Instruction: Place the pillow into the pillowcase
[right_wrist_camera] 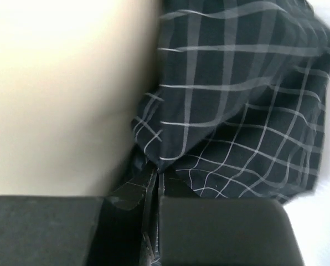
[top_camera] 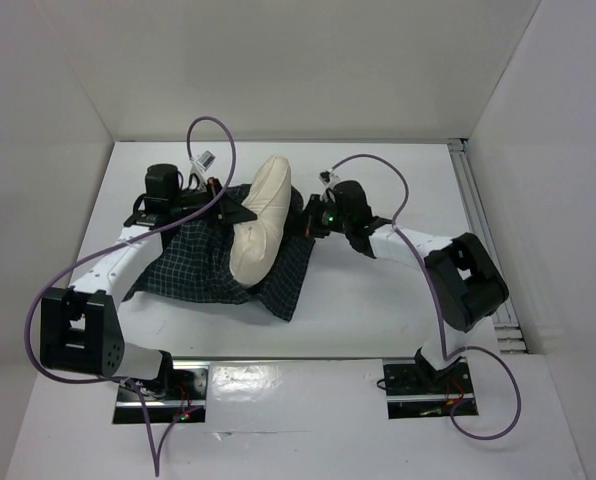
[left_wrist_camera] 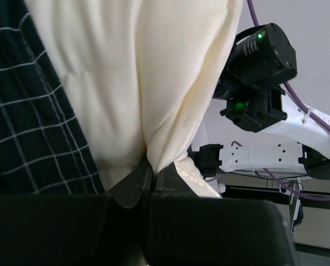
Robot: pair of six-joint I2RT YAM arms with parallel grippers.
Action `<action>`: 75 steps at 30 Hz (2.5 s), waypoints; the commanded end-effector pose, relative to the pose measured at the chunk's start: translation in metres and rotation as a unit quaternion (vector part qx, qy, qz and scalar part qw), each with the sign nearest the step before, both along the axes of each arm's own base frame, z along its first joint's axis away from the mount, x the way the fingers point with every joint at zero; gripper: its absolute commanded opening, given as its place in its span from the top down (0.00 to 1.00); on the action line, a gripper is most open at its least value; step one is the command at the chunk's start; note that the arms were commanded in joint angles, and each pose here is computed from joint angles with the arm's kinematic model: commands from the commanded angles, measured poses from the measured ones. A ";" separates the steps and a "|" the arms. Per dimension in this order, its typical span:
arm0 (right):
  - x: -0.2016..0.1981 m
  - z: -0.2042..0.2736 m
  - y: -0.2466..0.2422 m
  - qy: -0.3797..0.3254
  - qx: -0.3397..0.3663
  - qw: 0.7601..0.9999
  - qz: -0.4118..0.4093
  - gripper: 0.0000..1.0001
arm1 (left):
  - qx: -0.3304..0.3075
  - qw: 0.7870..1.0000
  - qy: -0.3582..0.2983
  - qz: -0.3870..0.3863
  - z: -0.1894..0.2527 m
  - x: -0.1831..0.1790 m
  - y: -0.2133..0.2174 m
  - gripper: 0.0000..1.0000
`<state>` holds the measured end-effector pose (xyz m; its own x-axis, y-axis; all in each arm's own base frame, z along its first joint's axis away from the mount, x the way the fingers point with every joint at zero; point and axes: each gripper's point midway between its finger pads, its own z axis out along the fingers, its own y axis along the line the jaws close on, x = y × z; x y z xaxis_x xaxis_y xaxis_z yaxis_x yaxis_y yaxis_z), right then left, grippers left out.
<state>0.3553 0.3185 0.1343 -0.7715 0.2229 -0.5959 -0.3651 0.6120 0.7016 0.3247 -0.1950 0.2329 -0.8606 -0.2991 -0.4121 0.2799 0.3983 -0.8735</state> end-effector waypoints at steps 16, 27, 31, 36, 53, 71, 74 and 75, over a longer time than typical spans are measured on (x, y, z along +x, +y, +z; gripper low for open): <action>0.042 -0.046 -0.079 0.034 -0.110 0.986 -0.125 0.96 | 0.028 0.997 0.035 0.059 -0.055 0.030 0.018 1.00; 0.066 -0.060 -0.068 0.052 -0.082 0.981 -0.166 0.54 | -0.037 0.999 0.016 -0.017 -0.042 0.006 -0.027 1.00; 0.059 -0.040 -0.063 0.024 -0.094 0.982 -0.164 0.52 | -0.049 0.998 0.018 -0.023 -0.038 0.006 -0.029 1.00; 0.054 -0.031 -0.044 0.007 -0.109 0.984 -0.142 0.51 | -0.053 0.998 0.004 -0.033 -0.030 0.007 -0.033 1.00; 0.064 -0.087 -0.017 0.033 -0.203 0.967 -0.149 0.58 | -0.047 0.998 0.017 -0.028 -0.035 0.008 -0.033 1.00; 0.055 0.031 -0.075 -0.055 -0.067 0.979 -0.182 1.00 | 0.105 0.992 0.049 -0.041 -0.084 0.003 -0.021 0.97; 0.058 0.030 -0.069 -0.056 -0.067 0.982 -0.169 1.00 | 0.096 0.994 -0.011 -0.054 -0.030 0.004 -0.031 0.45; 0.058 0.033 -0.067 -0.058 -0.068 0.983 -0.163 1.00 | 0.103 0.993 -0.035 -0.041 -0.018 0.011 -0.030 0.35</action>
<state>0.3877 0.2546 0.1291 -0.6809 0.3329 -0.6524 -0.1535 0.8061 0.5715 0.3265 -0.2293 0.1655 -0.9255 -0.1415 -0.3514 0.2374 0.5062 -0.8291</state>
